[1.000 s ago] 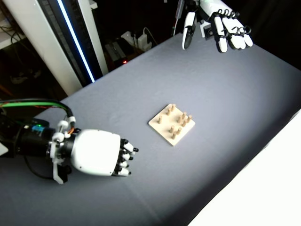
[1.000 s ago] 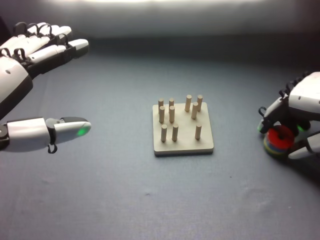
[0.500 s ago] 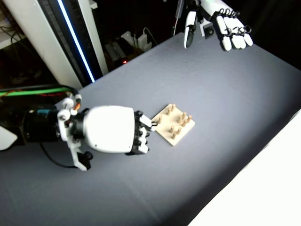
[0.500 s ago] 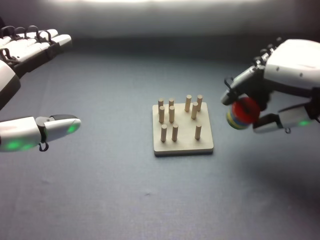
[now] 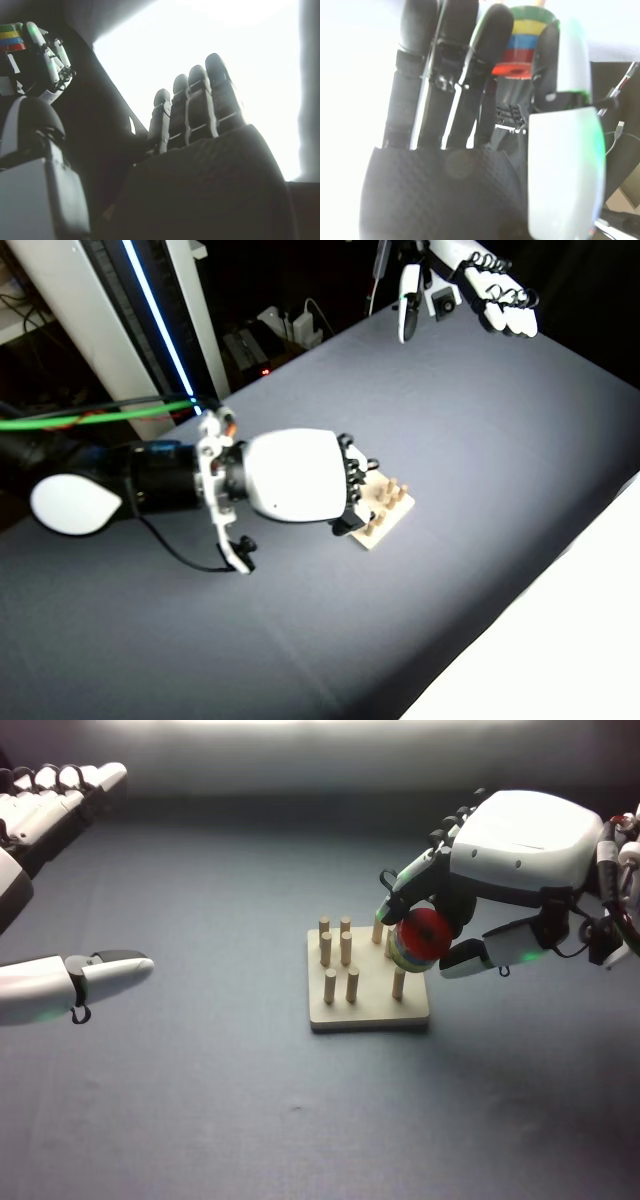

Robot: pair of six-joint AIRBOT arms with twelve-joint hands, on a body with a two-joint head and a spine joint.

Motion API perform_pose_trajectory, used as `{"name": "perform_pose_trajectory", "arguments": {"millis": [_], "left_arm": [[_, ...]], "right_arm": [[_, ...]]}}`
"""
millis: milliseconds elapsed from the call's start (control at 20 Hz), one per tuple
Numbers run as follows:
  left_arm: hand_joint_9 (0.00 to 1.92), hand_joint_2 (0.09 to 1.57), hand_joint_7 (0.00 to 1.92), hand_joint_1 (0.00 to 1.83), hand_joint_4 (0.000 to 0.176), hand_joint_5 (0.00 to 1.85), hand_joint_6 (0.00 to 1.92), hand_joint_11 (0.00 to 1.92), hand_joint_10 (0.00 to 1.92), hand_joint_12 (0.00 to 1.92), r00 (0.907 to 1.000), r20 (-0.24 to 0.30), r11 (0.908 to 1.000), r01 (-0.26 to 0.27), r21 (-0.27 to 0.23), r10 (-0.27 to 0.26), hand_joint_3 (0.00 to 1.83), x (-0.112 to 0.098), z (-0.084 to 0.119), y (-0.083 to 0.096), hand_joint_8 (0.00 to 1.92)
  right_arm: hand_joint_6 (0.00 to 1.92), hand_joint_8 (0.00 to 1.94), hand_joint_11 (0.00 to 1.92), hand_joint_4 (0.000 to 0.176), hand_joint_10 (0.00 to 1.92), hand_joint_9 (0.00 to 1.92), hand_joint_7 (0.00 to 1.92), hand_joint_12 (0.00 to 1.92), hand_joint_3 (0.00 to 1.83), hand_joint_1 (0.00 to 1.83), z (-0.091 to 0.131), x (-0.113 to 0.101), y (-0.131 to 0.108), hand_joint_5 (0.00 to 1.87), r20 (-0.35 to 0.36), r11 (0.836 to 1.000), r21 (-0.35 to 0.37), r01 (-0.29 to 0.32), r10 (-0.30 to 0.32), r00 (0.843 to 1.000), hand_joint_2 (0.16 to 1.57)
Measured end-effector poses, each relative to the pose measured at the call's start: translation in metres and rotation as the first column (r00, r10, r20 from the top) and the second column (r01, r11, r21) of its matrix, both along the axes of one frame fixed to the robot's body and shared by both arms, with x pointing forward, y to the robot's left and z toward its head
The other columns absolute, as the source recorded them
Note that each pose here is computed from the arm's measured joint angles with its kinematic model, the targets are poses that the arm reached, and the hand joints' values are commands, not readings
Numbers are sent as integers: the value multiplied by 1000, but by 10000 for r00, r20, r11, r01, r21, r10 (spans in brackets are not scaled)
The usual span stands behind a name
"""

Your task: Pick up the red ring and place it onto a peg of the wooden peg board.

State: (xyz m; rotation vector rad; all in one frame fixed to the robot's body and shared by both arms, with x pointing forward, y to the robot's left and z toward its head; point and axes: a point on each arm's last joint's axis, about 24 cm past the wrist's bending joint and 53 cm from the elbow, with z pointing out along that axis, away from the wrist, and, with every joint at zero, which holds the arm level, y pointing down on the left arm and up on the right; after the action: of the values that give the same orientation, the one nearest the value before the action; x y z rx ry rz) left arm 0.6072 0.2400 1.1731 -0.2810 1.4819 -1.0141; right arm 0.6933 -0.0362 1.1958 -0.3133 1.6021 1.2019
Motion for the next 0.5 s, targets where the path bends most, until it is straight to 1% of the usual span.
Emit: {"name": "perform_pose_trajectory", "arguments": {"millis": [50,100,150,250,300,350,400,450,500], "left_arm": [[0,1017,0,643,111,0,0,0,0,0,10000,28,10000,-50,-31,50,0,0,1,1,0],[0,1020,0,645,105,0,0,0,0,0,9999,99,9999,-105,-71,105,0,0,3,3,0],[0,1023,0,642,102,0,0,0,0,0,9998,144,9999,-116,-67,117,1,-1,3,4,0],[0,1021,0,637,98,0,0,0,0,0,9996,109,9995,-275,-177,277,0,-2,2,7,0],[0,1018,0,659,72,0,0,1,0,0,9995,123,9995,-286,-156,288,0,-3,2,8,0],[0,1018,0,659,72,0,0,1,0,0,9995,86,9994,-308,-144,309,0,-3,1,8,0],[0,1015,0,668,68,0,0,5,0,2,9994,81,9993,-332,-153,334,0,-2,1,9,0],[0,1018,0,699,53,0,0,0,0,0,9994,114,9993,-322,-164,324,0,-2,2,9,0],[0,1014,0,688,49,0,0,8,0,3,9995,111,9994,-296,-189,298,0,-3,2,8,0]], "right_arm": [[545,316,899,0,38,1438,1390,1171,0,1277,-1,0,2,1211,-30,10000,-3,-10,10,10000,997],[591,145,904,0,783,1198,1393,1173,0,1377,-3,0,4,1148,-53,10000,-27,-28,28,10000,1011],[676,94,885,0,940,1144,1395,1165,1,1396,-4,-1,7,1096,-65,10000,-23,-83,83,9999,1018],[743,52,939,0,917,1165,1409,1091,0,1403,-5,-3,11,1052,-15,9998,-108,-188,188,9998,1019],[776,39,902,0,940,1145,1410,1061,1,1401,-6,-3,11,1044,-5,9997,-133,-193,193,9998,1023],[776,39,902,0,940,1145,1410,1061,1,1401,-6,-3,10,1044,-16,9997,-156,-173,172,9999,1023],[755,38,922,0,949,1146,1414,1066,1,1402,-7,-2,10,1041,-43,9997,-191,-133,132,9999,1024],[715,38,923,0,958,1146,1414,1064,0,1402,-8,-2,10,1055,-62,9997,-216,-123,122,9999,1023],[682,40,934,0,953,1154,1414,1069,0,1403,-9,-1,10,1065,-75,9996,-261,-106,104,9999,1021]]}}
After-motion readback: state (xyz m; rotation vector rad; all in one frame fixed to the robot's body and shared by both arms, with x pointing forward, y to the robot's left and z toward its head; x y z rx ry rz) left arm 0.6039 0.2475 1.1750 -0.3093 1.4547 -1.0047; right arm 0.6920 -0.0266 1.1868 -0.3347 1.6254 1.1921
